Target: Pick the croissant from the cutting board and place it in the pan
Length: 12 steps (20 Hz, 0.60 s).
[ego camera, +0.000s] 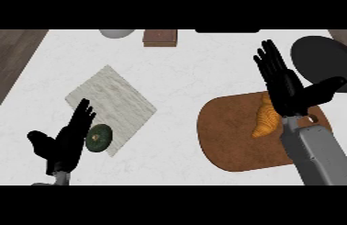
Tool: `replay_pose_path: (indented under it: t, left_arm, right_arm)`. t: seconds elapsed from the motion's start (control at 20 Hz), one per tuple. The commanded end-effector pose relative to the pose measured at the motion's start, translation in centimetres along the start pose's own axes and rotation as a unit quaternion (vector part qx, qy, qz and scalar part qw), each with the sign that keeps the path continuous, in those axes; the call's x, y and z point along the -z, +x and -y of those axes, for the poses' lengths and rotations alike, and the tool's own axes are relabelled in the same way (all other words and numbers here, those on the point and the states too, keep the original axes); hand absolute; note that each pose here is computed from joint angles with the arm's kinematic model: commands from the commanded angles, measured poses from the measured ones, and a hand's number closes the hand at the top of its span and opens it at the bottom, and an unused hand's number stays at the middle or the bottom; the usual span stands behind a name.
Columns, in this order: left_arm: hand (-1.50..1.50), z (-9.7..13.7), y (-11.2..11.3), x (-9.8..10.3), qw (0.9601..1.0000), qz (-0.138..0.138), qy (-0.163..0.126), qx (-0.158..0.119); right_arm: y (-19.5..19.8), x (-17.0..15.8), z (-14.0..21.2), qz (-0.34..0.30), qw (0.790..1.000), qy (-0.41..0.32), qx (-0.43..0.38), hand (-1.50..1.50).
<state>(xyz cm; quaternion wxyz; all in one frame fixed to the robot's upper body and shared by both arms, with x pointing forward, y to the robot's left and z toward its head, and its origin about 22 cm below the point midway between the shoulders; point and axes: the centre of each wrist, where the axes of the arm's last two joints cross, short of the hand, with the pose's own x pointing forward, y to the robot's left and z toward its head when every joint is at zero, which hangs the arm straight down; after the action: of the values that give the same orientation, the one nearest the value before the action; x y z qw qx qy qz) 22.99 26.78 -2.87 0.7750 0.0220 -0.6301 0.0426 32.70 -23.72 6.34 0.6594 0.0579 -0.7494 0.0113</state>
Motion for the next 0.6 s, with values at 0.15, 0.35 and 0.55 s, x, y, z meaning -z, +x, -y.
replay_pose_path:
  t: [0.15, 0.35, 0.55]
  left_arm:
    - [0.0, -0.1, 4.5, 1.8, 0.9899, 0.078, -0.038, 0.112]
    - [0.0, -0.1, 6.2, 2.0, 0.9825, 0.104, -0.068, 0.139]
    - [0.0, 1.4, 8.0, 2.3, 0.9778, 0.083, -0.106, 0.161]
  right_arm:
    - [-0.6, -0.9, 8.6, -0.132, 0.966, -0.195, -0.111, -1.5]
    - [-2.6, -7.0, 16.6, -0.273, 0.835, -0.192, -0.437, 1.5]
    - [-4.7, -5.9, 14.0, -0.218, 0.801, -0.388, -0.4, -1.5]
